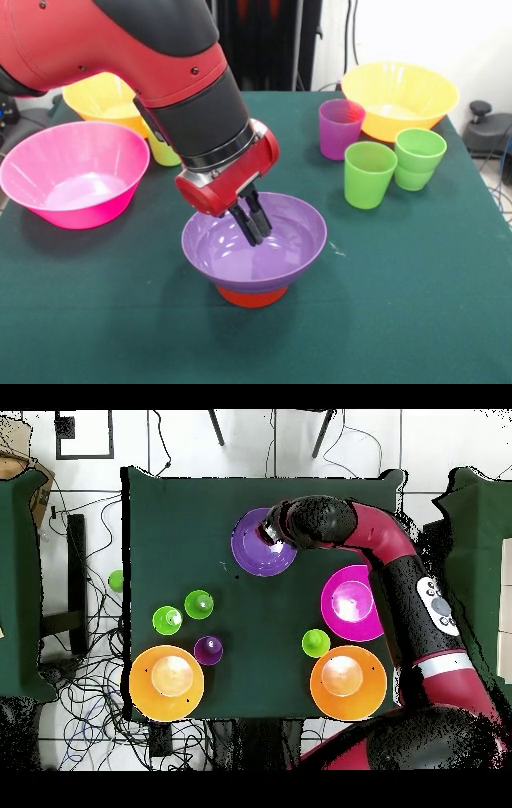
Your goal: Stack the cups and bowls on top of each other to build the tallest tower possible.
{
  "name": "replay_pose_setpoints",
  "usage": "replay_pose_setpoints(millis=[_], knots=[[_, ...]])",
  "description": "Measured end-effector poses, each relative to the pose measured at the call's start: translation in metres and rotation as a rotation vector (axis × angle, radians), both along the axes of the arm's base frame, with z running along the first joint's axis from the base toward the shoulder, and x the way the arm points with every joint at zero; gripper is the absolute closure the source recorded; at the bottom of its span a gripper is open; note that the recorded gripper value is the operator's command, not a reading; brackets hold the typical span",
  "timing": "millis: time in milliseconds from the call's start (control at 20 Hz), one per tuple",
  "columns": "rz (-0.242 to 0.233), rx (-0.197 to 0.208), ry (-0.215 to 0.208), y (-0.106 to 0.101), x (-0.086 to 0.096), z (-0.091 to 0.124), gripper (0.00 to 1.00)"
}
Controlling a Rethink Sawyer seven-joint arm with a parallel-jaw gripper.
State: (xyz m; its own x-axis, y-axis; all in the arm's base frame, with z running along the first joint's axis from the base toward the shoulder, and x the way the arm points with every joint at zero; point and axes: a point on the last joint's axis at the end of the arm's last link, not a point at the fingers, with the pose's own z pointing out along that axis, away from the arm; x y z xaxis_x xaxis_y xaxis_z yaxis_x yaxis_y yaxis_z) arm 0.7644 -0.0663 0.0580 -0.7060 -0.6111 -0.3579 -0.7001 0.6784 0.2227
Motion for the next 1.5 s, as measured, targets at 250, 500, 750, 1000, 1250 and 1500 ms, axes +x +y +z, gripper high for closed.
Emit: replay_pose_setpoints(millis=[250,500,750,1000,1250,1500], knots=[[0.007,0.003,0.003,0.006,0.0,-0.003,1.0],[0.012,0.004,0.004,0.011,0.0,-0.003,1.0],[0.013,0.006,0.006,0.012,0.0,-0.005,1.0],[0.013,0.015,0.015,0.015,-0.003,-0.011,1.0],[0.013,0.024,0.024,0.017,-0.005,-0.017,1.0],[0.013,0.034,0.033,0.02,-0.008,-0.024,1.0]])
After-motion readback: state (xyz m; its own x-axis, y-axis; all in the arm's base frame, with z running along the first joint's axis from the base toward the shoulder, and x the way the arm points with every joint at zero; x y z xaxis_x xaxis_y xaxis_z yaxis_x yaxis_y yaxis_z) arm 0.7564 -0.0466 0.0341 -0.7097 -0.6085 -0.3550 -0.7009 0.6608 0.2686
